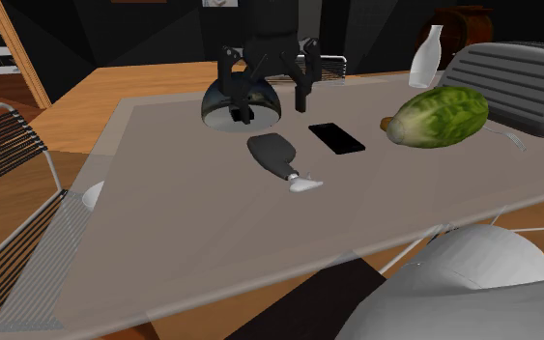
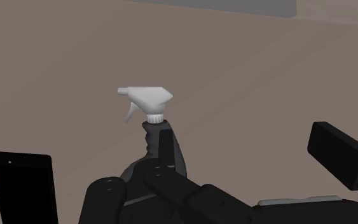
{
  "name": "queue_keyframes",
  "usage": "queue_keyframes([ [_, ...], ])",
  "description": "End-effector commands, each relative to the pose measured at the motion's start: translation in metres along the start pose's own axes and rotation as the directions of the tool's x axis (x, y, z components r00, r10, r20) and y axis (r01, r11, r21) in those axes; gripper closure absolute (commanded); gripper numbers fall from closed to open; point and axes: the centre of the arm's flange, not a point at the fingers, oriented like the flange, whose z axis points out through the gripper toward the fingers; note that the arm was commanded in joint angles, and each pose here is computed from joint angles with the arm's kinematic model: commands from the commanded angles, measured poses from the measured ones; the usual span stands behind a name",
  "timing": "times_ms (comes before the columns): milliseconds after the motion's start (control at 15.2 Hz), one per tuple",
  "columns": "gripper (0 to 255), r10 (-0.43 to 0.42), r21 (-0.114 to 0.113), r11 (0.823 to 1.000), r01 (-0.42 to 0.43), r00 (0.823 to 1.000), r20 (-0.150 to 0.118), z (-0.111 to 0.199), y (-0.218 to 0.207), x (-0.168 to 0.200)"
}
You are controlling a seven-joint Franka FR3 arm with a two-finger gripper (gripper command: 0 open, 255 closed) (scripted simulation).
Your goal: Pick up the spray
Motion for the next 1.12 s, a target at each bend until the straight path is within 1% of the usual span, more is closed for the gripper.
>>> queue_keyframes([
  [0,0,0.000,0.000,1.000,0.000,1.000,0.000,0.000,0.000,0.000],
  [198,0,0.060,0.020,0.998,-0.060,0.998,-0.020,0.029,0.013,0.022],
  [396,0,0.120,0.041,0.992,-0.118,0.992,-0.040,0.057,0.026,0.044],
  [594,0,0.180,0.064,0.982,-0.176,0.982,-0.057,0.086,0.041,0.065],
  [858,0,0.260,0.095,0.963,-0.252,0.963,-0.079,0.124,0.061,0.094],
  [1056,0,0.266,0.098,0.961,-0.258,0.961,-0.080,0.137,0.062,0.097],
])
